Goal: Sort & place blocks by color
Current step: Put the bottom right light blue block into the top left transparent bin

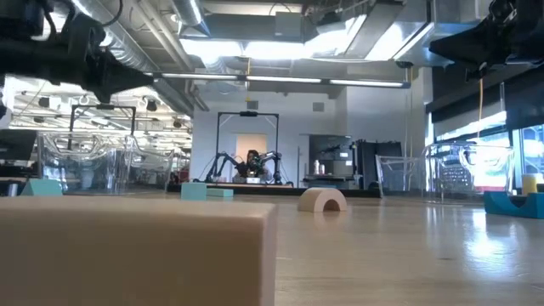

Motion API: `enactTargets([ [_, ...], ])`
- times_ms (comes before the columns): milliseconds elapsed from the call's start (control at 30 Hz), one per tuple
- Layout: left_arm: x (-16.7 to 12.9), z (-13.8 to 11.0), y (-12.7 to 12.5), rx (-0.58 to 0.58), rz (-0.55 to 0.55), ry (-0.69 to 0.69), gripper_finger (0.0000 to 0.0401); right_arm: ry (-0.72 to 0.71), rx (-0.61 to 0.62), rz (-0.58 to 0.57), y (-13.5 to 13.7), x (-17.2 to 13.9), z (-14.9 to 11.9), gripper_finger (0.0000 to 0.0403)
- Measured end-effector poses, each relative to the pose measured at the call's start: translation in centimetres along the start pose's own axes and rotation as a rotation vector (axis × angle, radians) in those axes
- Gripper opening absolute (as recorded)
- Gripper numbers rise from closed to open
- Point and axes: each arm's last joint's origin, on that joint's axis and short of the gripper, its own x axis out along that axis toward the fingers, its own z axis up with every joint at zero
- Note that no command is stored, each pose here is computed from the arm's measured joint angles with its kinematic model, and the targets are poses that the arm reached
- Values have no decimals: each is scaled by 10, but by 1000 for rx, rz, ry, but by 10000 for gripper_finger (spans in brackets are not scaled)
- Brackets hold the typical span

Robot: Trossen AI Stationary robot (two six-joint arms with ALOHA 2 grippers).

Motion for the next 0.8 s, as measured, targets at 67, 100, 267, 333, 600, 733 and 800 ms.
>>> enactTargets([
  [67, -2, 9, -1, -43, 6, 67, 0, 2, -3, 0, 0, 0, 0, 18],
  [100, -3, 16, -2, -57, 4, 93, 0, 6, -8, 0, 0, 0, 0, 18],
  [267, -3, 55, -7, -59, 14, 200, 0, 68, -57, -1, 0, 0, -7, 18],
  [333, -1, 70, -9, -59, 25, 270, 0, 94, -68, -1, 0, 0, -9, 18],
  [600, 24, 113, -17, 23, -27, 619, 0, 110, 7, -5, -1, -1, -11, 18],
  [733, 40, 123, -18, 118, -43, 767, 0, 110, 2, 1, 0, -1, -11, 18],
  [800, 48, 123, -17, 135, -29, 803, 0, 110, 3, 1, 0, -1, -11, 18],
])
